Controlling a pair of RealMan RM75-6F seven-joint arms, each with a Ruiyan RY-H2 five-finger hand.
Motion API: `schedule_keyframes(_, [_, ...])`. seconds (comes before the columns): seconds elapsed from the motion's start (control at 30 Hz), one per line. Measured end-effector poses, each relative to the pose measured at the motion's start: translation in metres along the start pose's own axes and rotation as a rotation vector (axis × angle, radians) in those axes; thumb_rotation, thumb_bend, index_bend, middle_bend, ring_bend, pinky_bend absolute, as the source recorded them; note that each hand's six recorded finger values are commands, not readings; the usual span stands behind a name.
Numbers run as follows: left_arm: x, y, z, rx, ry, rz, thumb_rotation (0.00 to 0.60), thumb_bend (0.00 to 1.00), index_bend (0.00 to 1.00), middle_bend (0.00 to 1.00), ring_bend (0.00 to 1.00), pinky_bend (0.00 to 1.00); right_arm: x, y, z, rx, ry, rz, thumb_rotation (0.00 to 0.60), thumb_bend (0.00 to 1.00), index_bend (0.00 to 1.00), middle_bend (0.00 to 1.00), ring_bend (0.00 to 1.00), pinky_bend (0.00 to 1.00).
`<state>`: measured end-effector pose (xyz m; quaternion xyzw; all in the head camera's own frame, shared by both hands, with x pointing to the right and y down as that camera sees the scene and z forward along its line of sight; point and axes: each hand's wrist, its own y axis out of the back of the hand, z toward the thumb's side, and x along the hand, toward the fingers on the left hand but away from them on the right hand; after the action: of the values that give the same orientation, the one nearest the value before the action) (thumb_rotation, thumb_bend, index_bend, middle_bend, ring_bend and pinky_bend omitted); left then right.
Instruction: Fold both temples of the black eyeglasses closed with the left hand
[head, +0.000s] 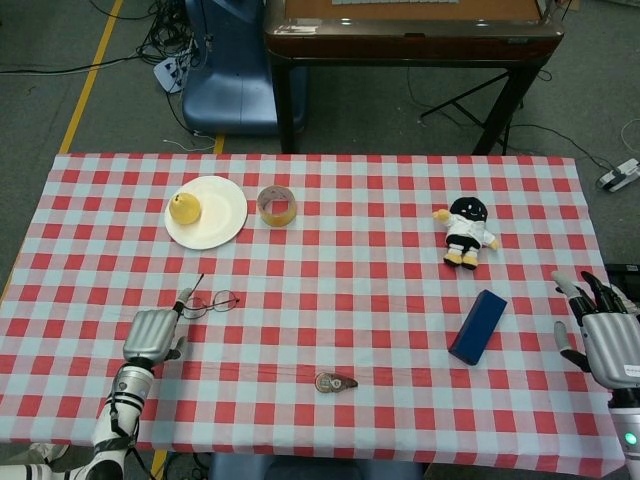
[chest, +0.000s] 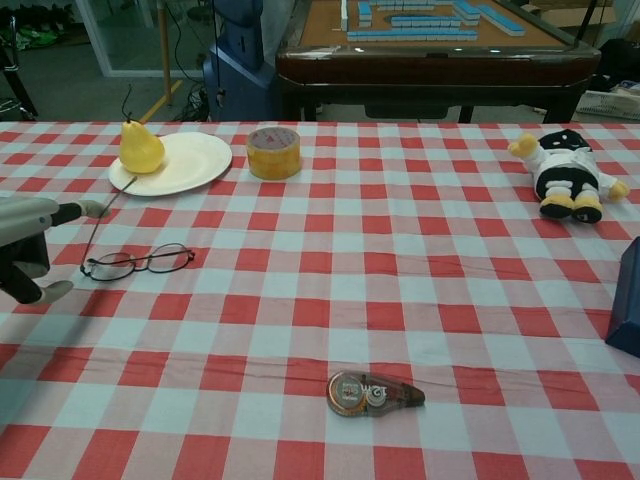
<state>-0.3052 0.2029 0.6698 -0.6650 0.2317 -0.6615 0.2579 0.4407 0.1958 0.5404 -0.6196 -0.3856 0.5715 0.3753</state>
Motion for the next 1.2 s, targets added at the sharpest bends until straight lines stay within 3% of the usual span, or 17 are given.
schedule_keyframes(0.47, [0.01, -0.026, 0.029, 0.101, -0.009, -0.053, 0.6, 0.44, 0.0, 1.0, 1.0, 1.0, 0.0, 0.0, -0.003, -0.003, -0.005, 0.001, 0.6, 0.49, 0.08, 0.26, 0.07, 0.15])
schedule_keyframes(0.83, [0.003, -0.008, 0.018, 0.061, -0.007, 0.009, 0.6, 0.44, 0.0, 1.0, 1.0, 1.0, -0.001, -0.003, -0.002, -0.007, -0.004, 0.007, 0.6, 0.49, 0.08, 0.26, 0.07, 0.15])
schedule_keyframes(1.2, [0.002, -0.02, 0.027, 0.055, -0.036, -0.033, 0.6, 0.44, 0.0, 1.0, 1.0, 1.0, 0.0, -0.002, -0.003, -0.003, -0.007, 0.004, 0.6, 0.49, 0.08, 0.26, 0.07, 0.15])
